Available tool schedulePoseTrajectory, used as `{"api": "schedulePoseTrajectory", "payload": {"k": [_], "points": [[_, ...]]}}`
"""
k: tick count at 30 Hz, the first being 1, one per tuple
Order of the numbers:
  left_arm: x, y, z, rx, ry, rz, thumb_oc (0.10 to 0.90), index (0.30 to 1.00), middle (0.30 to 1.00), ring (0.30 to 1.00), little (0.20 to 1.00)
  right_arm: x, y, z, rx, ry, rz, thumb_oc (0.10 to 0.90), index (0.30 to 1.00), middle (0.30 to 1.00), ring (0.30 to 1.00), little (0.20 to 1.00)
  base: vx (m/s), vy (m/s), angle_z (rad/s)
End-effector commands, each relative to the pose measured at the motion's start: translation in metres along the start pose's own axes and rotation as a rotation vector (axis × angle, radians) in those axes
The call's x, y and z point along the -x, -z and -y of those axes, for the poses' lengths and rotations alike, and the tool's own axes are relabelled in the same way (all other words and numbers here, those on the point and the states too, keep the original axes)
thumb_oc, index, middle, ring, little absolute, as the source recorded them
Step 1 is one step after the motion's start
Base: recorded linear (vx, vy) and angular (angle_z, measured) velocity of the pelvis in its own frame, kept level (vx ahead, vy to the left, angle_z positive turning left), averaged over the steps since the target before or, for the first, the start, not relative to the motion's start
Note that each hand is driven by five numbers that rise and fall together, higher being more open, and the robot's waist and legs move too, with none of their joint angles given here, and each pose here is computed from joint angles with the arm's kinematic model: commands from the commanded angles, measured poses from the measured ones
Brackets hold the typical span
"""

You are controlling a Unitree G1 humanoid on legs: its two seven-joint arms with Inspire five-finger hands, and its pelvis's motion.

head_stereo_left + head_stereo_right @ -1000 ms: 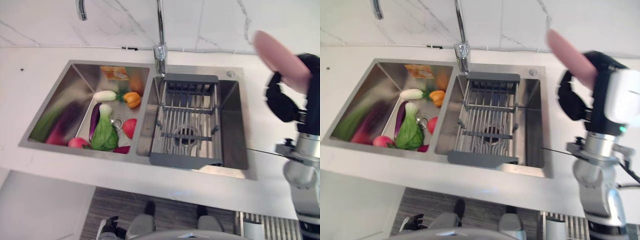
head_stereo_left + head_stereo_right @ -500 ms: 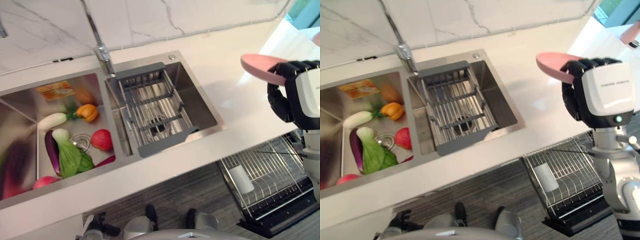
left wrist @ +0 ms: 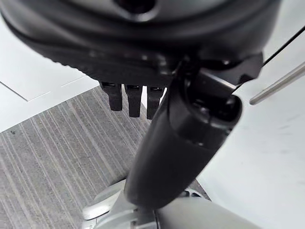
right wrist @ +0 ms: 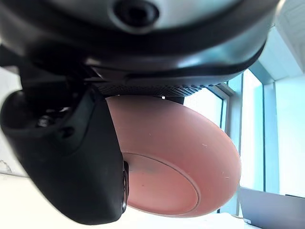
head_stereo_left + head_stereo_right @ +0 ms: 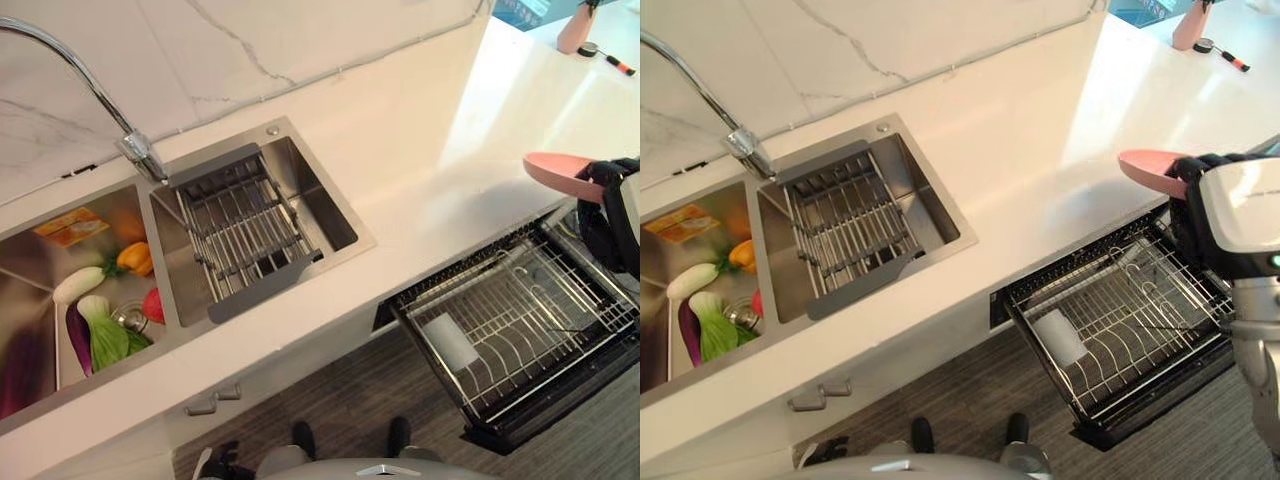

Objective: Place the dishes in the dishwasher.

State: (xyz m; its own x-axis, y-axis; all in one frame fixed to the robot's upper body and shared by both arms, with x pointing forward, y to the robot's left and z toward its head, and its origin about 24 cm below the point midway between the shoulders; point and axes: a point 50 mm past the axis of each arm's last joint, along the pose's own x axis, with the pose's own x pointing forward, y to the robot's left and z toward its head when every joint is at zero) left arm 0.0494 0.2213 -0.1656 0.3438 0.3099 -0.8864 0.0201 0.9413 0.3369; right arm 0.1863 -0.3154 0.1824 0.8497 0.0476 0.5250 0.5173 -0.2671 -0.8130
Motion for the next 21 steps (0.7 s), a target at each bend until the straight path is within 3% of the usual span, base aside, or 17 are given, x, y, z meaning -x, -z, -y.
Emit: {"api": "schedulePoseTrajectory", "payload": {"k": [1,5,15,21], "points": [[-0.005,-0.011,-0.003,-0.007,-0.011,0.0,0.8,0.9,0.9,0.9,0.9,-0.027,-0.007,0.052,0.021,0.299,0.063,0.4,0.3,0.3,0.3,0.3,-0.04,-0.029,0.04],[-0.008,-0.031,-0.002,-0.017,-0.023,0.057,0.8,0.9,0.9,0.9,0.9,-0.029,-0.013,0.035,-0.03,0.225,0.074,0.4,0.3,0.3,0.3,0.3,-0.17,-0.025,-0.02],[-0.009,-0.073,0.002,0.026,-0.028,0.199,0.8,0.9,0.9,0.9,0.9,-0.038,-0.011,0.018,0.036,0.112,0.115,0.4,0.3,0.3,0.3,0.3,-0.13,0.011,-0.05],[-0.009,-0.067,-0.002,-0.012,-0.042,0.182,0.8,0.9,0.9,0.9,0.9,-0.033,-0.005,0.028,0.054,0.202,0.062,0.4,0.3,0.3,0.3,0.3,0.03,-0.007,0.01]]}}
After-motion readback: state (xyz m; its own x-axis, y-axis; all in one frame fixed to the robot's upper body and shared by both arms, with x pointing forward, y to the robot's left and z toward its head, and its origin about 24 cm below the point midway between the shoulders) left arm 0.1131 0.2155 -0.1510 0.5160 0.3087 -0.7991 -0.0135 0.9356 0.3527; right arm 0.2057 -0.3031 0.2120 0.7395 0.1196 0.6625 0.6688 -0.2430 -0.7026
